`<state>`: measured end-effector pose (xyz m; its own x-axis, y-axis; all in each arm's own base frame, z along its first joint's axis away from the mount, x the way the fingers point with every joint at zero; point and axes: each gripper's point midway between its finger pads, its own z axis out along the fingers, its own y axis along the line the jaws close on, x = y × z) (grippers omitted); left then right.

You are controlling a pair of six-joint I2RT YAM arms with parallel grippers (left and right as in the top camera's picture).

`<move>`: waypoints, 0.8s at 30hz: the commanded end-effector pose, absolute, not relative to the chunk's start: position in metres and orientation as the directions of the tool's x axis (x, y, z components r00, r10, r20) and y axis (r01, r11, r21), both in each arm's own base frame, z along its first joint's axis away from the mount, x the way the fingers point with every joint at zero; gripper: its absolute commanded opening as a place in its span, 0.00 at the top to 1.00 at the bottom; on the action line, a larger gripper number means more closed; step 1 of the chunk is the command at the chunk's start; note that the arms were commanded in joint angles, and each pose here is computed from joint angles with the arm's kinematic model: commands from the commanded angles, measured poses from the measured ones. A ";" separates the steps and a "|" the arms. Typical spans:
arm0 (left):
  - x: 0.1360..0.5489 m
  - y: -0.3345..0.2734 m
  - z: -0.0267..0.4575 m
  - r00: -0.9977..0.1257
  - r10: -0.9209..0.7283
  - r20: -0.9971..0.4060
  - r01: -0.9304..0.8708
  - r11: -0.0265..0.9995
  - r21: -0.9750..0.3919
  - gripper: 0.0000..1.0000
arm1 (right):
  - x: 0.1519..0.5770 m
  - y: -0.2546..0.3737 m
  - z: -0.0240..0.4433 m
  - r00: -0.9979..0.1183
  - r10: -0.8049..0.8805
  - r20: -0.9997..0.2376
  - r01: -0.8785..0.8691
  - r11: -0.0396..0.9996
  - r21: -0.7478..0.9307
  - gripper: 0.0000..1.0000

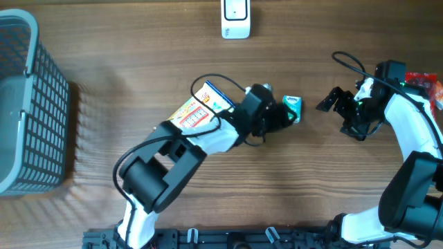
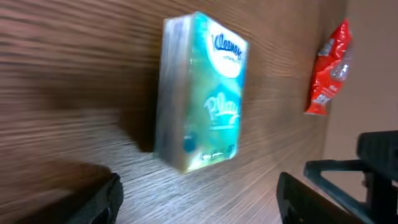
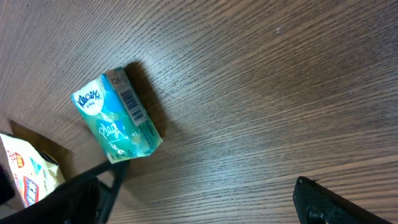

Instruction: Scan the item barcode

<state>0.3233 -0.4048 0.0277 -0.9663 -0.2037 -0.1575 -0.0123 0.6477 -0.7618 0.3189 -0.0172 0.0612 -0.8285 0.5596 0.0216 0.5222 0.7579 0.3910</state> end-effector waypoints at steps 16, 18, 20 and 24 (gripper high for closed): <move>0.349 -0.391 -0.007 -0.895 -0.367 -0.255 -0.097 0.717 -0.690 0.71 | 0.317 -0.014 0.056 -0.835 0.549 0.037 0.516 0.758 0.400 0.00; 0.349 -0.391 -0.006 -0.893 -0.378 -0.245 -0.111 0.711 -0.695 0.73 | 0.317 -0.014 0.056 -0.835 0.549 0.038 0.516 0.758 0.400 0.00; 0.349 -0.391 -0.006 -0.889 -0.399 -0.224 -0.137 0.699 -0.702 0.80 | 0.317 -0.014 0.056 -0.835 0.549 0.038 0.516 0.758 0.400 0.00; 0.350 -0.392 -0.005 -0.887 -0.405 -0.221 -0.139 0.693 -0.708 0.96 | 0.317 -0.014 0.056 -0.836 0.548 0.038 0.515 0.758 0.399 0.00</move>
